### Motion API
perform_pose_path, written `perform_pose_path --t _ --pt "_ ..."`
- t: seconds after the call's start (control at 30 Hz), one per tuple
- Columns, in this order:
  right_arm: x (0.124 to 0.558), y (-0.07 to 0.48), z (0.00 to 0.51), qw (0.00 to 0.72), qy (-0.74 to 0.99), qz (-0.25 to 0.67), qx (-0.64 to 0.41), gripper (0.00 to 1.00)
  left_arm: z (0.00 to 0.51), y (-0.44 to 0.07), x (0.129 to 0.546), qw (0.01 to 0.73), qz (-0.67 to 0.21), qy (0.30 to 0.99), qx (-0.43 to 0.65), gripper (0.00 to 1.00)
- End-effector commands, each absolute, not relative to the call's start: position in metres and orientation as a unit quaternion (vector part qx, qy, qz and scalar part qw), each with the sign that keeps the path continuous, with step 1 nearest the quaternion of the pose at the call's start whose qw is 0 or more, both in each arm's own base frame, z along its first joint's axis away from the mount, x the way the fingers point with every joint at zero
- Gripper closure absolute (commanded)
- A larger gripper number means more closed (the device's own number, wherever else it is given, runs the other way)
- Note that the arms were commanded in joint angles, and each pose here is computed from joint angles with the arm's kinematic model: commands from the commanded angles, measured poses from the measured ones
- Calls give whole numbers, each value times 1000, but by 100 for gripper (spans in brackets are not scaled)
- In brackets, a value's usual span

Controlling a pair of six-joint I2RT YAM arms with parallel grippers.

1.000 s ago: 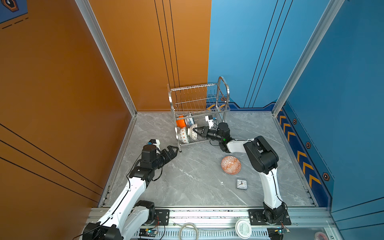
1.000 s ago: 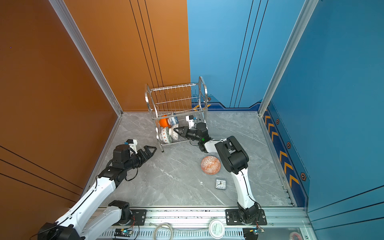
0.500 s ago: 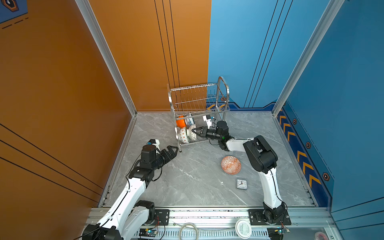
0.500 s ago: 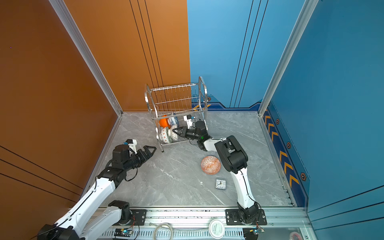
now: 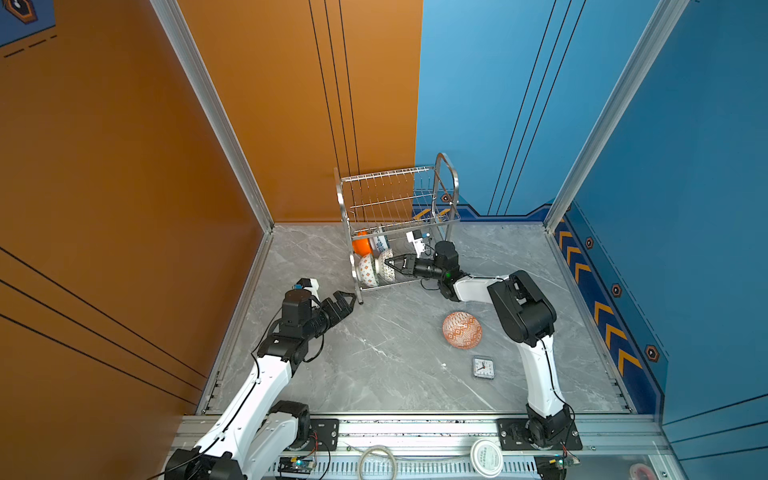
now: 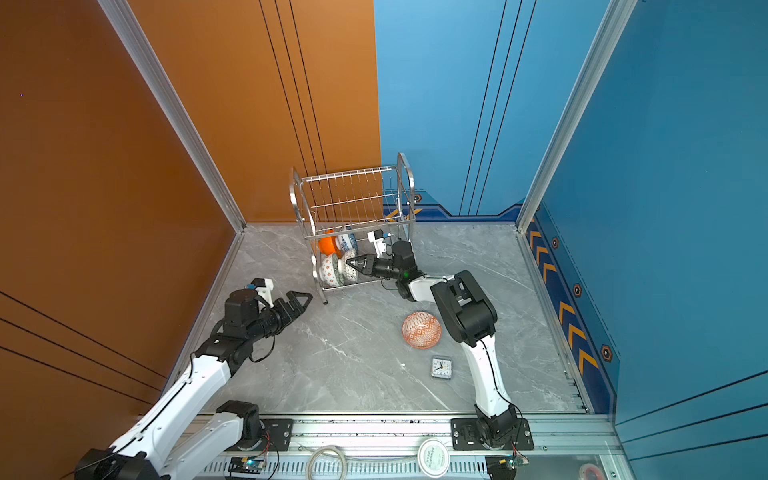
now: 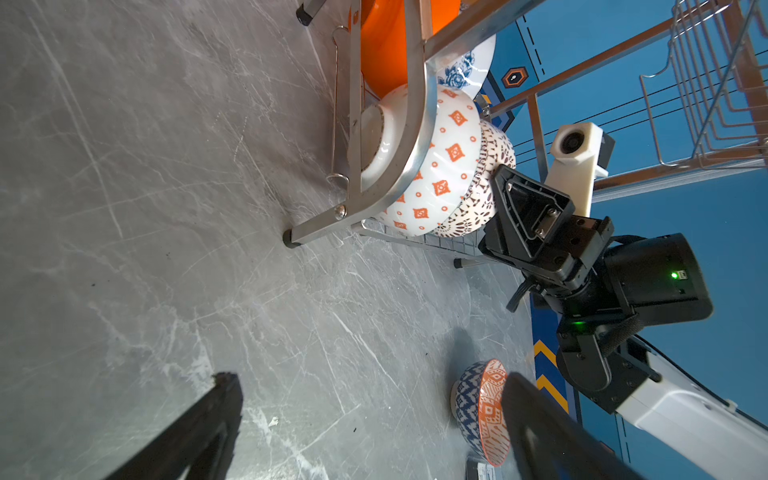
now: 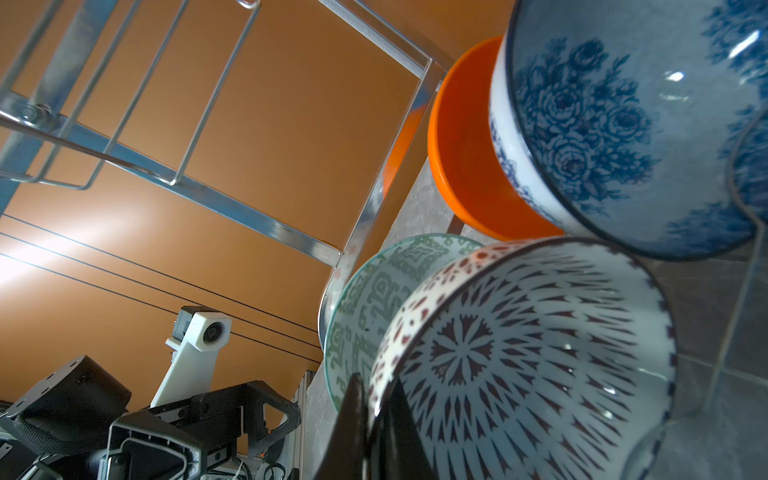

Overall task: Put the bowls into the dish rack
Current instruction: 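Push the lattice bowl upright into the rack slots beside the green bowl, then open the right gripper and draw it back out of the rack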

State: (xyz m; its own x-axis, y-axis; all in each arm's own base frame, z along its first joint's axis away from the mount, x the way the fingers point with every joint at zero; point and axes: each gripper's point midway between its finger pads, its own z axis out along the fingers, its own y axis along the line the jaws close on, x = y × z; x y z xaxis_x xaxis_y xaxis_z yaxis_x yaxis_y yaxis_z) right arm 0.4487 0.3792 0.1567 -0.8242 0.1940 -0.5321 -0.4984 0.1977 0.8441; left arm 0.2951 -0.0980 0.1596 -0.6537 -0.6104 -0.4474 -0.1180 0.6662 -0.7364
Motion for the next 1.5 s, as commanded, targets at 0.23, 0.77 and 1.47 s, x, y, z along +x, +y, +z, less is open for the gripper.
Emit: perform_pose_path --t 0.23,0.77,1.47 --pt "439 374 124 239 762 592 -103 100 168 -96 296 367 -344 838 -212 2" --pt "428 378 128 242 783 557 -135 78 168 -96 294 369 -346 836 -211 2" --pt "414 364 175 293 758 565 -142 47 173 -100 290 373 -346 836 -205 2"
